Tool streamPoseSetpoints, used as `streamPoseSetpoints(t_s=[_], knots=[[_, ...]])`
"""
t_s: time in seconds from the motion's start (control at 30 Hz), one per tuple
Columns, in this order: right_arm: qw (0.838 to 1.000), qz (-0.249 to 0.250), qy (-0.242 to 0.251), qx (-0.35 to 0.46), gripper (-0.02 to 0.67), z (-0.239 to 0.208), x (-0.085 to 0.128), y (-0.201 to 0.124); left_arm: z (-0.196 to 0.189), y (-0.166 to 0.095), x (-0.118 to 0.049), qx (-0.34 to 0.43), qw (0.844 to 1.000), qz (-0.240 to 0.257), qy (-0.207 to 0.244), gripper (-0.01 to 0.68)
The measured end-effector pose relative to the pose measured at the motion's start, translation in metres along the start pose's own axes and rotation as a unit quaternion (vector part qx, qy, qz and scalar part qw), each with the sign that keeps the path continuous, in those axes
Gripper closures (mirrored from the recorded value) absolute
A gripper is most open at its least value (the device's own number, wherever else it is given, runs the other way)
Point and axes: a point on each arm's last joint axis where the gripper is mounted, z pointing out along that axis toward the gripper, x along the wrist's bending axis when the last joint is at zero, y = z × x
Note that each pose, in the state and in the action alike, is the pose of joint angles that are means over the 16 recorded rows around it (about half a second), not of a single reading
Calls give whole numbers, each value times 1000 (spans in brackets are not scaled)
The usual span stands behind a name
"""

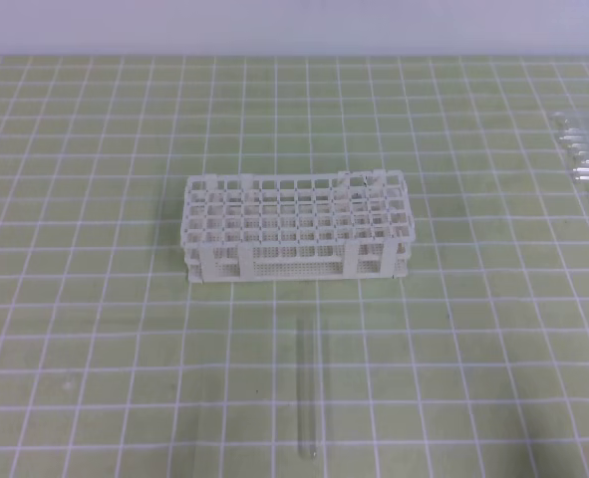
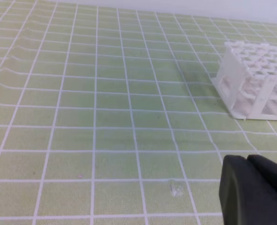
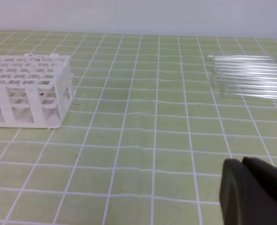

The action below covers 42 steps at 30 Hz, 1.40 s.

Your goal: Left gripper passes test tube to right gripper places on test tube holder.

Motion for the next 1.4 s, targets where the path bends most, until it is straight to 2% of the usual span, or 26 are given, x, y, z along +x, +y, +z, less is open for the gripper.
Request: streamPoseSetpoints(t_s=[1.4], knots=[[1000, 0, 0, 0, 670, 0, 0, 0, 0, 1, 0, 3, 1000, 0, 0, 676]])
